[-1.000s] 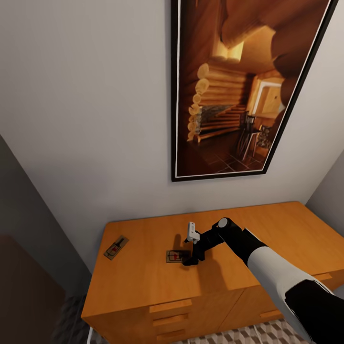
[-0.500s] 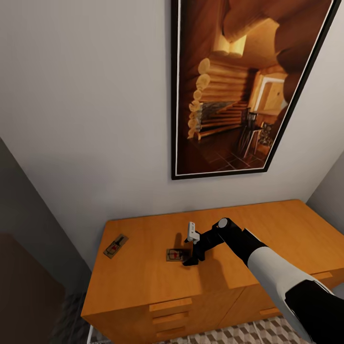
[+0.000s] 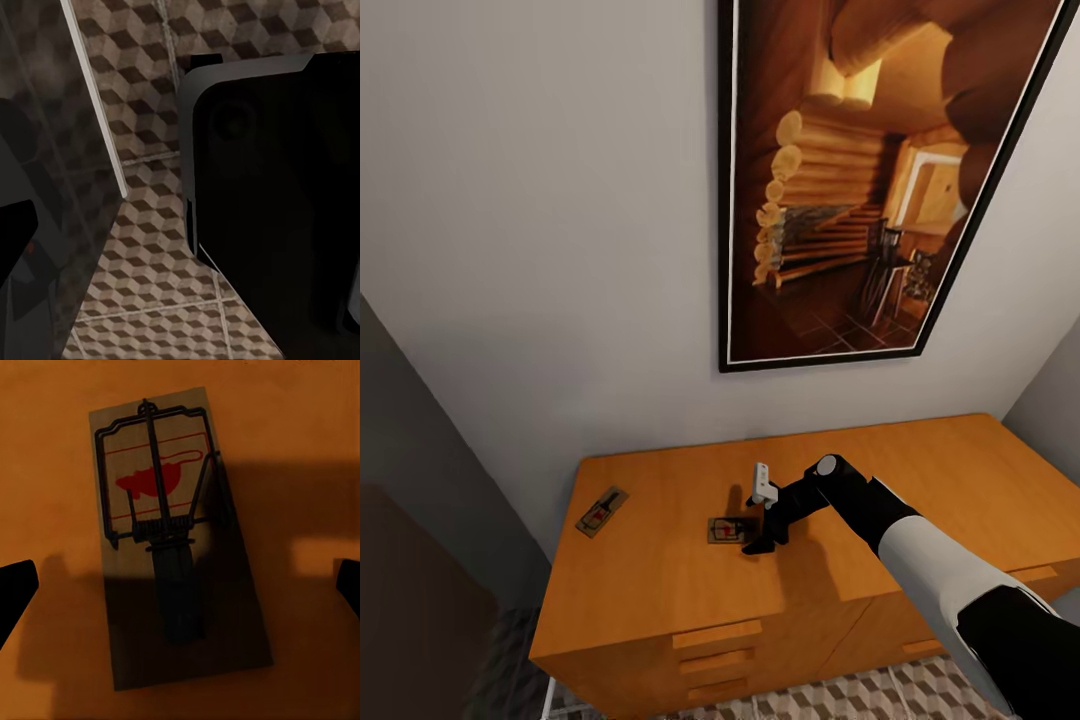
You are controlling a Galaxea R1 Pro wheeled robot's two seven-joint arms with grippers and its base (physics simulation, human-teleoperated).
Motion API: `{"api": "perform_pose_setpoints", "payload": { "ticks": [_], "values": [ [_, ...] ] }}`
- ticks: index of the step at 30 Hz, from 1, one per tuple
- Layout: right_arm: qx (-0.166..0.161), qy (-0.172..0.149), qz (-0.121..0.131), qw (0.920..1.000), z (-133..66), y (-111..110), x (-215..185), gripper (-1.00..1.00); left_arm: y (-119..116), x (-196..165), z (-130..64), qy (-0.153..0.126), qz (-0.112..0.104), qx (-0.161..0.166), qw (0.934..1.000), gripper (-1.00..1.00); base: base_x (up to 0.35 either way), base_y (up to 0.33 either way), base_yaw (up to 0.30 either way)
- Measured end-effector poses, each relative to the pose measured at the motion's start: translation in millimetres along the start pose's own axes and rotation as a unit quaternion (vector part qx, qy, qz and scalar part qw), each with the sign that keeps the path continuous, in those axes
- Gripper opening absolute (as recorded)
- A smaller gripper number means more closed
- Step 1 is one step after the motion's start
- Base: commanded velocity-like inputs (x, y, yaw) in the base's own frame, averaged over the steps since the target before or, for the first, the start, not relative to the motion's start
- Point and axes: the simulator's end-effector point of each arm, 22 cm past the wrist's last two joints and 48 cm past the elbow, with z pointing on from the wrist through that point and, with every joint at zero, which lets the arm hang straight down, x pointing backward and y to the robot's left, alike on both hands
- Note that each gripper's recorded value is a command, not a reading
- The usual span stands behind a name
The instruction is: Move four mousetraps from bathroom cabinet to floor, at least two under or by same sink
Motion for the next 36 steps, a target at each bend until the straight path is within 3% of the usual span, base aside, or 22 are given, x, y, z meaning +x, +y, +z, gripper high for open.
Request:
{"api": "perform_pose_setpoints", "payload": {
  "ticks": [36],
  "values": [
    [0.011, -0.007, -0.002, 0.9999, 3.5, -6.6, -3.5, 1.00, -0.3, 4.4, 1.0, 0.006, 0.000, 0.000, 1.0000, 1.00, 0.000, 0.000, 0.000]
  ]
}}
